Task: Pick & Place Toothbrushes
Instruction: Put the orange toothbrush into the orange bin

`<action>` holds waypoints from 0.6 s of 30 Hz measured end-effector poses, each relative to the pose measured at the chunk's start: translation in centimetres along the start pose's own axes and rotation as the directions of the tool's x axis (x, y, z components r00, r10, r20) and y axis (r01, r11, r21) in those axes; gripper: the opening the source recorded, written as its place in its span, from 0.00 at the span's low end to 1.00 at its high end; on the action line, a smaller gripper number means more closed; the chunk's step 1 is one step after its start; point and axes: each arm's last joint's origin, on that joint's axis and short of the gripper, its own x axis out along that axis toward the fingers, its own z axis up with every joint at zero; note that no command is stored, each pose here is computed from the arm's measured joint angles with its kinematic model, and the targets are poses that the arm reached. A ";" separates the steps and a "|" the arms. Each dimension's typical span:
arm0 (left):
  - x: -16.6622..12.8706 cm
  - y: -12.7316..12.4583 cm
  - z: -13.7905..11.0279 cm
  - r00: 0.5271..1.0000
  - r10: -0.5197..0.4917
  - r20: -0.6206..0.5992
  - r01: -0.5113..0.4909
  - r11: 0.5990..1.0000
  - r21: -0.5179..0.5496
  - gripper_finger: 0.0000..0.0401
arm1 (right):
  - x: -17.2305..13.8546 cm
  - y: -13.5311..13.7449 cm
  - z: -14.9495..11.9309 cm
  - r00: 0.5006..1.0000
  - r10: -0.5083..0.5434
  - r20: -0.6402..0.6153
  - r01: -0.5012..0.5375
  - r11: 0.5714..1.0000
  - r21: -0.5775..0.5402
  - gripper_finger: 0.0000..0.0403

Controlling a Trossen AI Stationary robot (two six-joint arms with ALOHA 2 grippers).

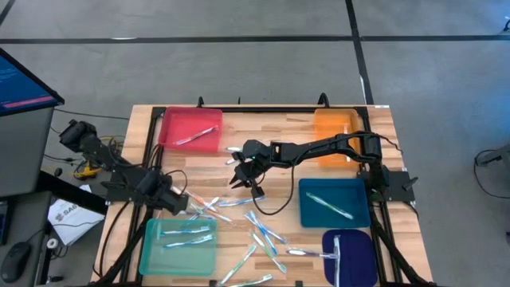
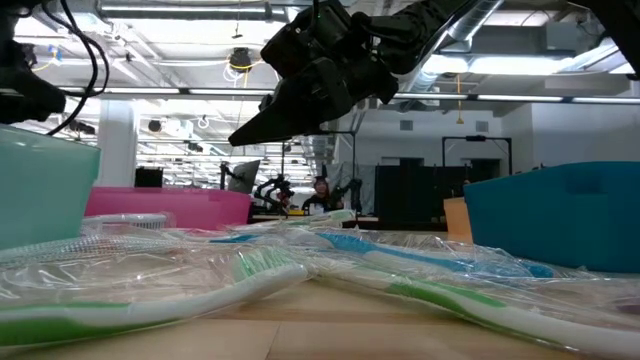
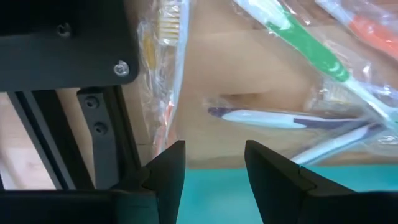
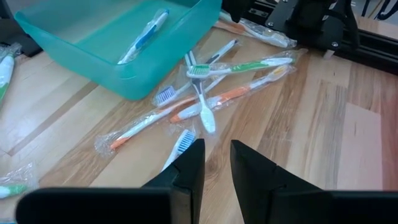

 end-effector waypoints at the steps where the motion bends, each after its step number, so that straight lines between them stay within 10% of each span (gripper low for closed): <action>1: 0.1 0.0 -0.1 1.000 0.008 0.004 -0.008 1.000 0.000 0.41 | 0.0 0.0 0.0 1.000 0.000 0.000 0.000 1.000 0.000 0.18; 18: 1.8 0.2 -2.2 0.992 0.122 0.033 -0.117 0.986 -0.121 0.41 | 0.0 -0.1 0.2 1.000 -0.007 0.018 0.008 0.999 -0.035 0.18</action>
